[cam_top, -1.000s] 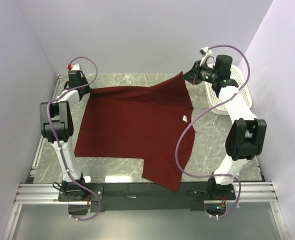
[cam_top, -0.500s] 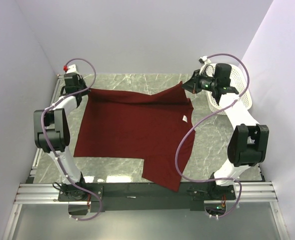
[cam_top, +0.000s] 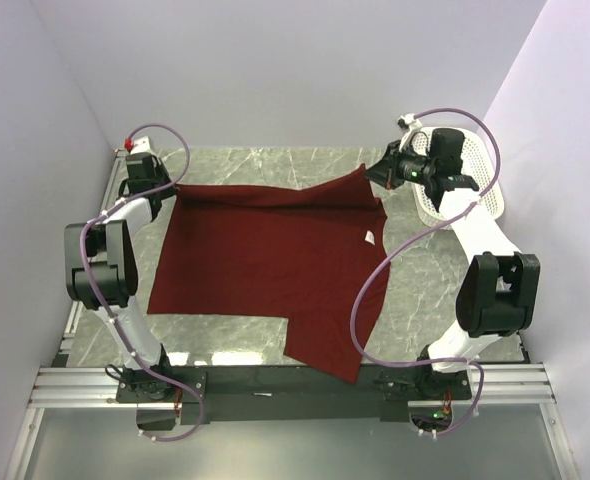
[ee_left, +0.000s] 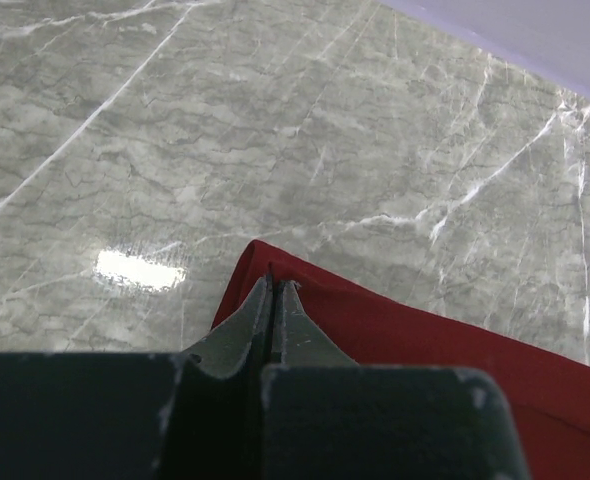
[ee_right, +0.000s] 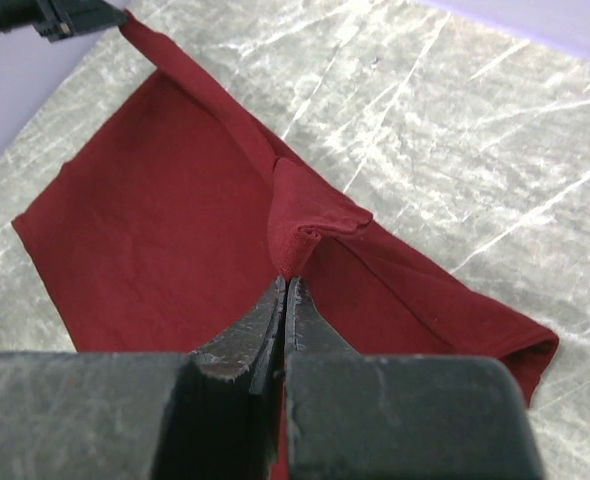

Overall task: Fold and stack the t-shirts
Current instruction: Fold the tshirt

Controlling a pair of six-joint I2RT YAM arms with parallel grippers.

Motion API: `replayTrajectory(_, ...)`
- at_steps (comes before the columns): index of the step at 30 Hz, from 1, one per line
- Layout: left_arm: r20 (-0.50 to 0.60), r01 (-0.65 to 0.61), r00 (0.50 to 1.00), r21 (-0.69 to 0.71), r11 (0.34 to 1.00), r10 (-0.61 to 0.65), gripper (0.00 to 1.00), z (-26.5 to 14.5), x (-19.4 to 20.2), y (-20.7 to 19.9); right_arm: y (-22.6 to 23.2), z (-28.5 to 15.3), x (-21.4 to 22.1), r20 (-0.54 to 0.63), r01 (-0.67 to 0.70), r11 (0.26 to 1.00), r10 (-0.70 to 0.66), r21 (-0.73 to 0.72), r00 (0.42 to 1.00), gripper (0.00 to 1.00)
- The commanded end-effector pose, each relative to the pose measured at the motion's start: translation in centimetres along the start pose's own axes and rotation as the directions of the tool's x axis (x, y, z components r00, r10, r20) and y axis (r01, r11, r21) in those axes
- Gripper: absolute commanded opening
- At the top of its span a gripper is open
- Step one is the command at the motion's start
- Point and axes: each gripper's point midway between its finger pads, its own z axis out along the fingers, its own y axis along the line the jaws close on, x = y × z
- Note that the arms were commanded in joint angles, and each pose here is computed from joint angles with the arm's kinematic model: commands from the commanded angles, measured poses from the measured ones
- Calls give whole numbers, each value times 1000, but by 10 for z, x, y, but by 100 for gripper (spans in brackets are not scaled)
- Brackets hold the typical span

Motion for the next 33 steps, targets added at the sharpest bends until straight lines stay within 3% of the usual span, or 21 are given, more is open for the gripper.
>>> replayTrajectory(1, 89, -8, 996, 26, 1000, 5, 0, -17, -32, -9, 9, -8, -8, 19, 61, 998, -61, -6, 998, 0)
replayTrajectory(33, 59, -6, 998, 15, 1000, 5, 0, -25, -9, -1, 16, -13, 8, -4, 60, 998, -60, -29, 998, 0)
